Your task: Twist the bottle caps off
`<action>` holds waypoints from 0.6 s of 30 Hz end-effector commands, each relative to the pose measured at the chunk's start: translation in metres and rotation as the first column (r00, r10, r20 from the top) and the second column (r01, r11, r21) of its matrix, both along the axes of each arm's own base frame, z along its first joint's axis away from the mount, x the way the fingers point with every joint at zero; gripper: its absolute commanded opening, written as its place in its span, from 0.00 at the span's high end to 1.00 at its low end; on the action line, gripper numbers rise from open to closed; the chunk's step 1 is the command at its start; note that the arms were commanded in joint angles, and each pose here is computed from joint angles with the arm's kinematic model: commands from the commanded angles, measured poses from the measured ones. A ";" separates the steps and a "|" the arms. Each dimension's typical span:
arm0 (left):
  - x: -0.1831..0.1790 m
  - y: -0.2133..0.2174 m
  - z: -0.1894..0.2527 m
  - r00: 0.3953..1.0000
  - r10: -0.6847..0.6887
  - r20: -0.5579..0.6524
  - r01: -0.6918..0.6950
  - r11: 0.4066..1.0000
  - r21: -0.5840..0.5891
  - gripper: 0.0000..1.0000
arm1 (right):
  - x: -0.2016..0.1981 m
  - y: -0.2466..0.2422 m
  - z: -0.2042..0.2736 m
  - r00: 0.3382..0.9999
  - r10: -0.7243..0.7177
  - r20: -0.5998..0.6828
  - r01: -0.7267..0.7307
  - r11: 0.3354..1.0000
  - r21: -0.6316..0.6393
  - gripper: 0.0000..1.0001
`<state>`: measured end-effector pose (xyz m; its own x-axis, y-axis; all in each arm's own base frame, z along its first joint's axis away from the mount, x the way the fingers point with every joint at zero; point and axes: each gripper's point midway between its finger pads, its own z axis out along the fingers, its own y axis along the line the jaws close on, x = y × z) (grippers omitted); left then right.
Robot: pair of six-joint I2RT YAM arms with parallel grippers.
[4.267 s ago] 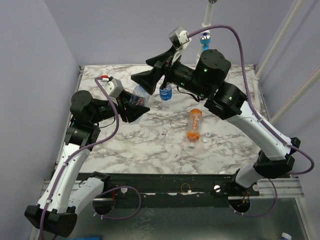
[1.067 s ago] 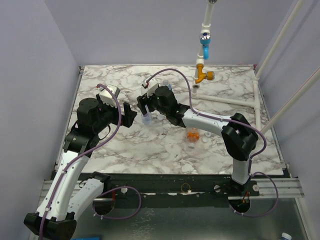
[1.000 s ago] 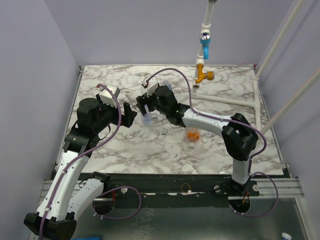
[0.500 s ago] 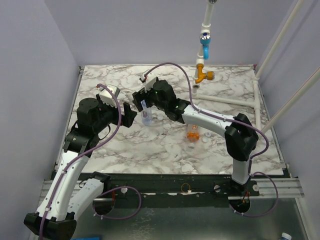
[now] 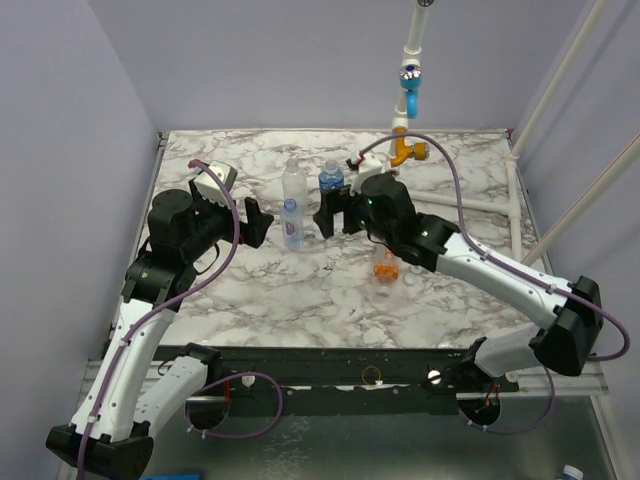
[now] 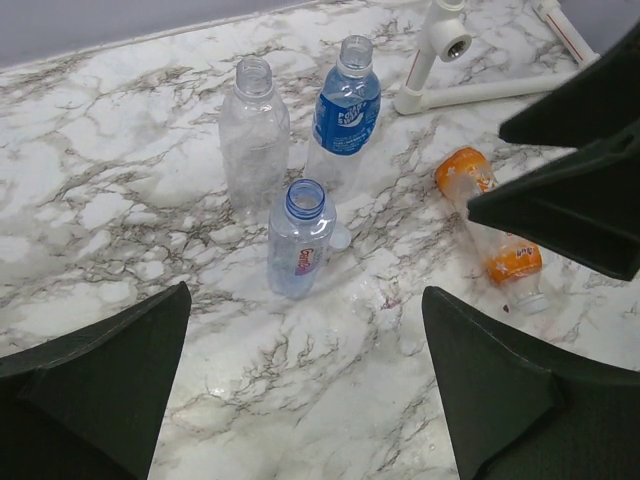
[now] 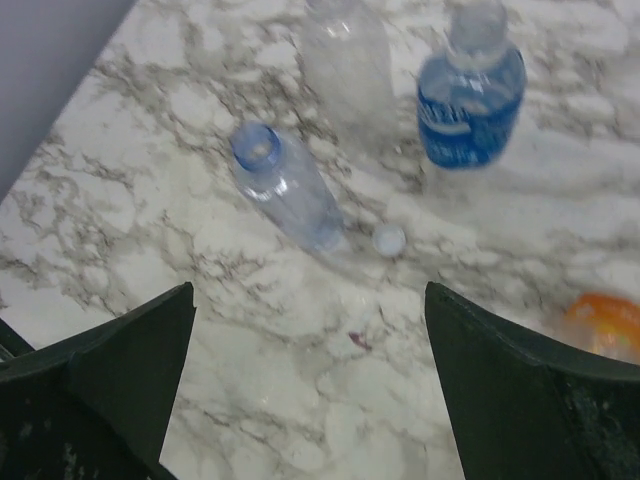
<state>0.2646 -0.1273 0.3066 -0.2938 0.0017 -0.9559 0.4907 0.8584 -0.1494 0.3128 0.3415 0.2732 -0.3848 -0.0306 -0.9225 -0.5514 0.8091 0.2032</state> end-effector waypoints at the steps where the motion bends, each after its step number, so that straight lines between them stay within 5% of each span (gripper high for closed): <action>1: 0.001 -0.001 0.016 0.999 -0.019 0.033 0.019 1.000 0.008 0.01 | -0.046 -0.075 -0.087 0.936 -0.233 -0.263 0.185 0.963 -0.194 0.00; 8: 0.003 -0.013 0.012 0.996 -0.088 0.013 0.088 0.996 0.012 0.01 | -0.090 -0.129 -0.113 0.867 -0.346 -0.358 0.267 0.930 -0.251 0.00; 18: 0.002 -0.028 0.005 0.984 -0.178 -0.030 0.178 0.984 -0.012 0.01 | -0.074 -0.160 -0.167 0.819 -0.507 -0.269 0.389 0.835 -0.390 0.00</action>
<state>0.2722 -0.1461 0.2998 -0.3325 0.0447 -0.9421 0.5738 0.8024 -0.1644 0.2272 0.1973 0.1314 -0.7353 -0.0328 -0.6769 -0.1341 0.9861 0.0978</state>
